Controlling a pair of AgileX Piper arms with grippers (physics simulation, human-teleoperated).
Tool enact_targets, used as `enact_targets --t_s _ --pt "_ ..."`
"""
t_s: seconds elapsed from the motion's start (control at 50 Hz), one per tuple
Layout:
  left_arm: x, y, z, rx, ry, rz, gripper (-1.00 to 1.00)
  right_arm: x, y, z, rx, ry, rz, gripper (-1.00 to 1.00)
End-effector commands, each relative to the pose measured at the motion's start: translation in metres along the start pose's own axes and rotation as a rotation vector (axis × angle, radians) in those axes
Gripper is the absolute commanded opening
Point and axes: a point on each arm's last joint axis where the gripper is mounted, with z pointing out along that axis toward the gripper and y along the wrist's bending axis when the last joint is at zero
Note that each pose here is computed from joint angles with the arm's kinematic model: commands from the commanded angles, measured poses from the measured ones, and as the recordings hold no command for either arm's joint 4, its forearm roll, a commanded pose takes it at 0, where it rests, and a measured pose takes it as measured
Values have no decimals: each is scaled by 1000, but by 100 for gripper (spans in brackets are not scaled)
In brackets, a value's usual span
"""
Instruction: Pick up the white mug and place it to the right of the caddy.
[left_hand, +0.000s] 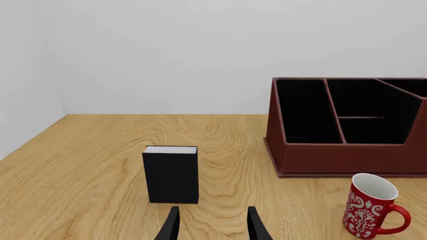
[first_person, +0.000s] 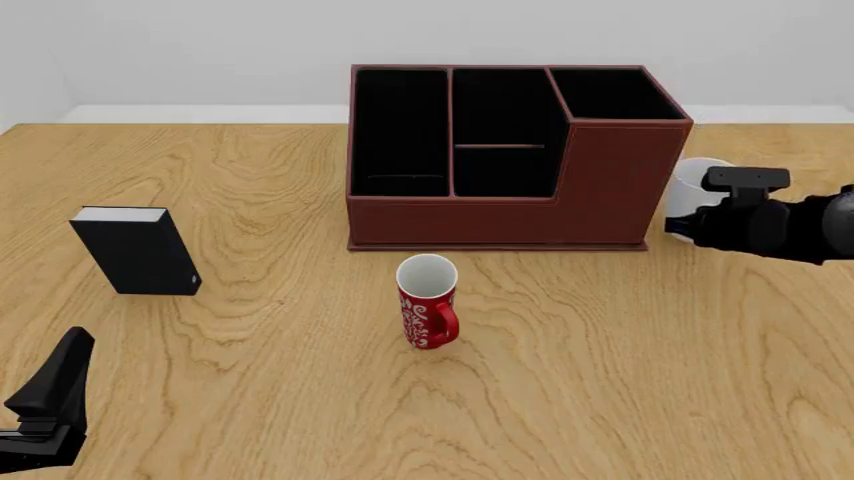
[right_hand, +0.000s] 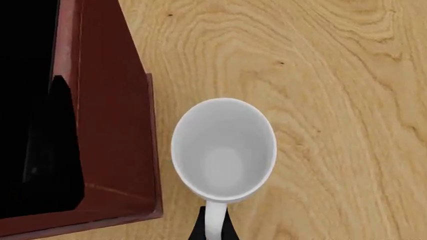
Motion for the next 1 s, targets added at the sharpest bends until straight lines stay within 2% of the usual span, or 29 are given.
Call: enact_targets --t_s 0.02,0.5,0.52,1.0 --pt "0 0 0 0 0 0 100 2 0 3 1 -1 14 -100" --pt "0 0 0 0 0 0 100 9 -1 10 2 15 13 -100" --pt "0 0 0 0 0 0 100 9 -1 10 2 15 7 100" --pt "0 0 0 0 0 0 100 8 0 8 1 9 5 100"
